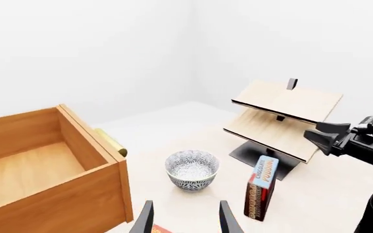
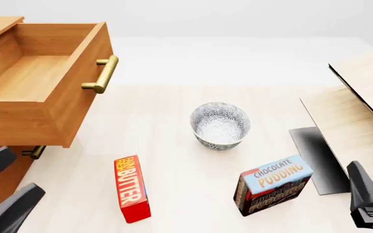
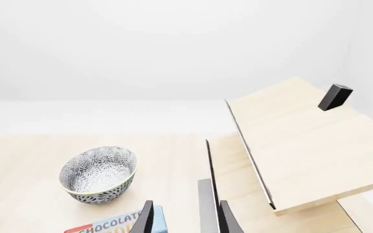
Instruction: Close the top drawer of the cabinet.
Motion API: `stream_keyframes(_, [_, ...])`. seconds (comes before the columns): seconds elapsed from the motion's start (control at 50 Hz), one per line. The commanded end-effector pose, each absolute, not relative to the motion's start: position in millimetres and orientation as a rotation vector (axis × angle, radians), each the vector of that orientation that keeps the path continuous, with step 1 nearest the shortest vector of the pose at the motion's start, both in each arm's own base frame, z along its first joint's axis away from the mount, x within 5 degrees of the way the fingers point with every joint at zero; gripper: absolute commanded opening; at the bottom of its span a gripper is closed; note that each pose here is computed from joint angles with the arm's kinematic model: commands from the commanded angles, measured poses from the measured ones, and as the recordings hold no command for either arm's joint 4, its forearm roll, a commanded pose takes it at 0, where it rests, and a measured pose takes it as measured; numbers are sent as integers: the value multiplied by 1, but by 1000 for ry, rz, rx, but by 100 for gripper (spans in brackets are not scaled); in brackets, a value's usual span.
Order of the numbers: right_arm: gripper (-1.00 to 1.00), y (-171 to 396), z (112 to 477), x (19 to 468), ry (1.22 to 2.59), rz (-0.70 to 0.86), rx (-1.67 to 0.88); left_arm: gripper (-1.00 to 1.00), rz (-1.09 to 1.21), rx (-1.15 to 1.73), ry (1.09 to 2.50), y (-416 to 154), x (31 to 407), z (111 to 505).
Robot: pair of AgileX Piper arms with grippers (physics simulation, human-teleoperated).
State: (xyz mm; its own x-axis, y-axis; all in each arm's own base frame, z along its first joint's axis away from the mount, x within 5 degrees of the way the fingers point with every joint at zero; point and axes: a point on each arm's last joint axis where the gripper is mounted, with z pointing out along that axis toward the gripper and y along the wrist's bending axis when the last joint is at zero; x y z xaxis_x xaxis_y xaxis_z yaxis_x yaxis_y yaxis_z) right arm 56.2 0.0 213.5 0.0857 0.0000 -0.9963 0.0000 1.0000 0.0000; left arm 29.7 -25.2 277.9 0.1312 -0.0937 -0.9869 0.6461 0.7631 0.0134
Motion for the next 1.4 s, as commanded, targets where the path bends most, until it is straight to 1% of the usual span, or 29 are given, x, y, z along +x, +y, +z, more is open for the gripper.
stream_keyframes(0.02, [100, 0, 214, 56, 1485, 0, 0, 100, -610, 578, 1331, -39, 39, 269])
stream_keyframes(0.64, [100, 0, 214, 56, 1485, 0, 0, 100, -665, 726, 1232, -95, 71, 281])
stream_keyframes(1.12, [100, 0, 214, 56, 1485, 0, 0, 100, -728, 787, 1208, -159, 98, 289])
stream_keyframes(1.4, [100, 0, 214, 56, 1485, 0, 0, 100, -738, 772, 1235, -178, 113, 292])
